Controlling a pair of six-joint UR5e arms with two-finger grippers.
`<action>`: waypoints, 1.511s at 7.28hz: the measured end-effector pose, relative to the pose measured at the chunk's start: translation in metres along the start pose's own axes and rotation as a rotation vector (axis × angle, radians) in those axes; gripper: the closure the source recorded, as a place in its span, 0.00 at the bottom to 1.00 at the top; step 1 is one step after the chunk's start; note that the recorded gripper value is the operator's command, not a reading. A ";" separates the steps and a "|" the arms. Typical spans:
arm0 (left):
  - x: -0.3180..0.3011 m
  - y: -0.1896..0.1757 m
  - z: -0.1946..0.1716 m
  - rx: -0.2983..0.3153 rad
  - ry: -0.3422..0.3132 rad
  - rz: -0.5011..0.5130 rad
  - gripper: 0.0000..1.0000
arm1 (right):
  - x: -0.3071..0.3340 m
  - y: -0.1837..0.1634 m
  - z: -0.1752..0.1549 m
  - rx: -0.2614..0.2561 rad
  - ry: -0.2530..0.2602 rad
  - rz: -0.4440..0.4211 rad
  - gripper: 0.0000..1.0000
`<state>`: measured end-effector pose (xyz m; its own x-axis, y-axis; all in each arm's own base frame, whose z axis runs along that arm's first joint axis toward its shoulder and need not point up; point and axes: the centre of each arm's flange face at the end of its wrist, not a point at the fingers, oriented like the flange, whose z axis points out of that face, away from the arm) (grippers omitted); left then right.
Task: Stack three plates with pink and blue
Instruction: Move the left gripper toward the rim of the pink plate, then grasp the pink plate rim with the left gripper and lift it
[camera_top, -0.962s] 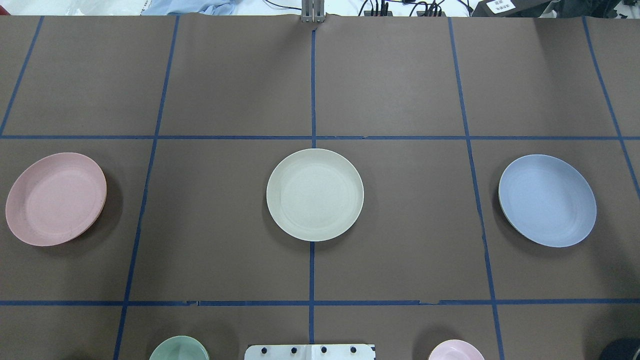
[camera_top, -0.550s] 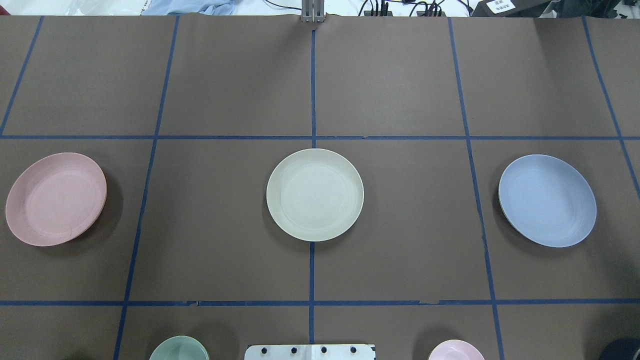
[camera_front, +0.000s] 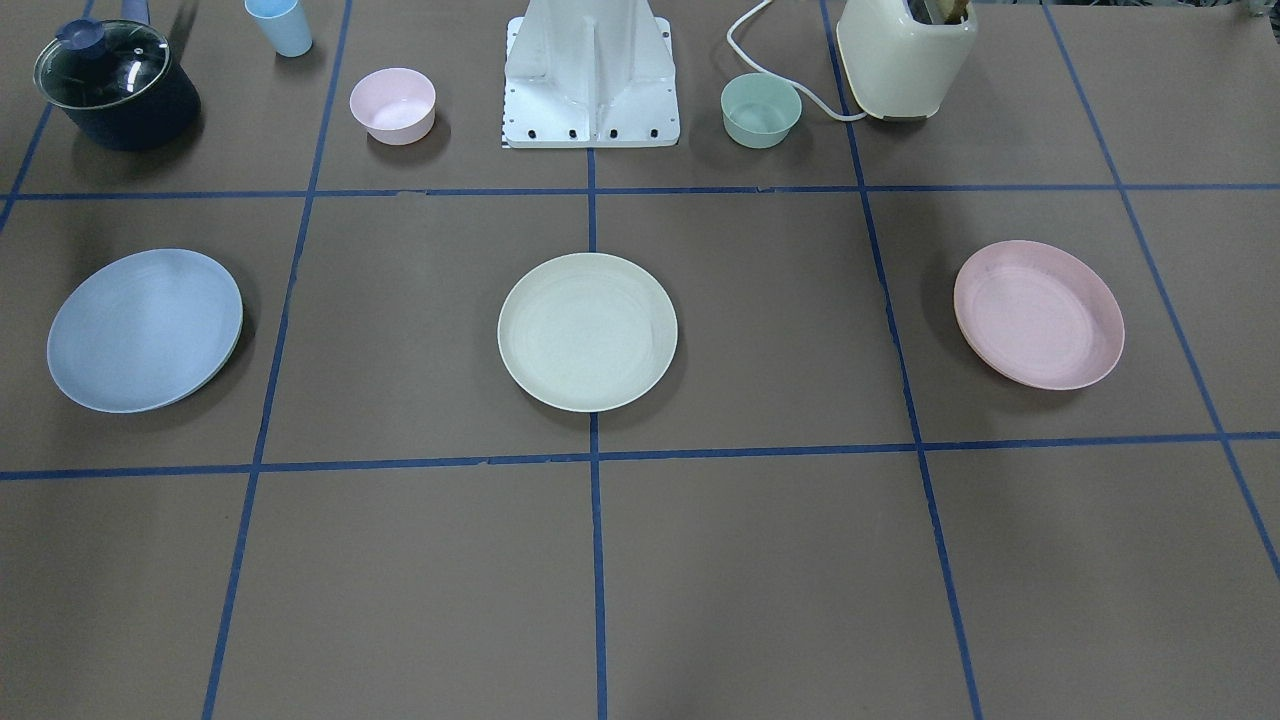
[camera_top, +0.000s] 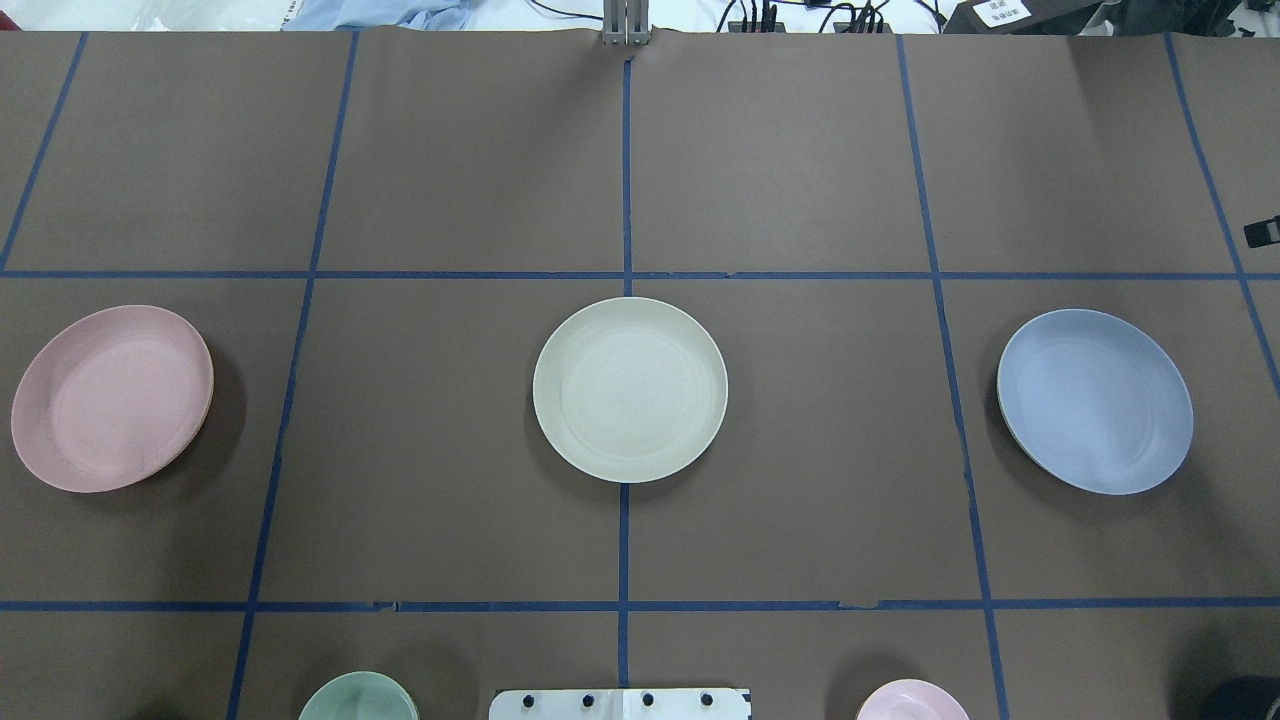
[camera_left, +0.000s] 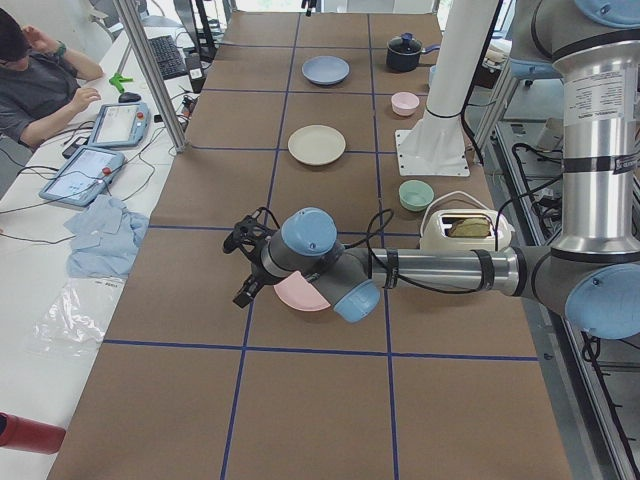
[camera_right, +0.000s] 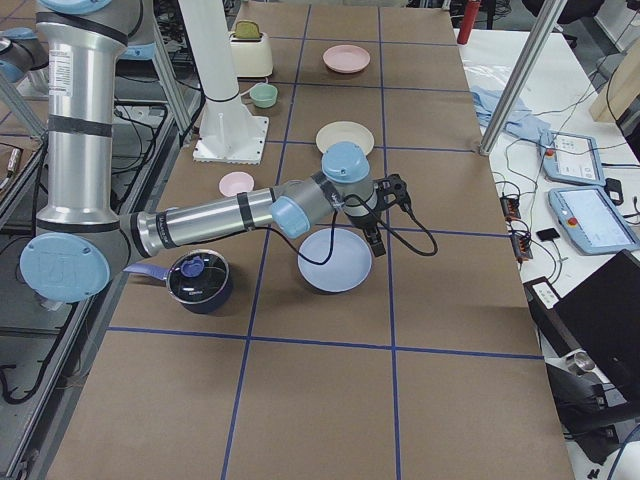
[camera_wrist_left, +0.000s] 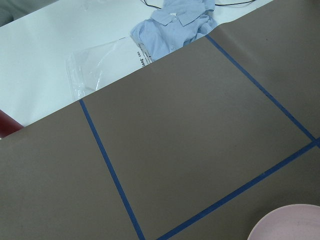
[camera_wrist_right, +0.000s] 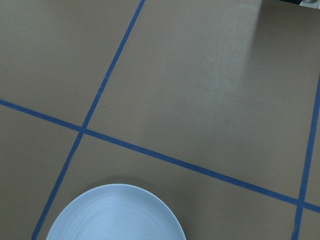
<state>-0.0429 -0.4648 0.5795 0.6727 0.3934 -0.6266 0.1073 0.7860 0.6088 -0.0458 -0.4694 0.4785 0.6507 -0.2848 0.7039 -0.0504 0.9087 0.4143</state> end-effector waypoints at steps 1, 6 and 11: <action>0.006 0.022 0.017 -0.011 0.018 -0.065 0.00 | -0.007 0.000 0.006 0.002 0.002 0.013 0.00; 0.063 0.125 0.135 0.032 0.013 -0.266 0.17 | -0.009 0.005 0.010 0.001 0.001 0.022 0.00; 0.111 0.158 0.177 0.009 0.057 -0.315 1.00 | -0.008 0.006 0.011 -0.001 0.001 0.024 0.00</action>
<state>0.1781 -0.3810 0.6922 0.5633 0.1575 -0.8111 0.3105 0.8693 0.3845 -0.0595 -0.4649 0.4811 0.6500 -0.2623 0.7132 -0.0652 0.9158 0.3962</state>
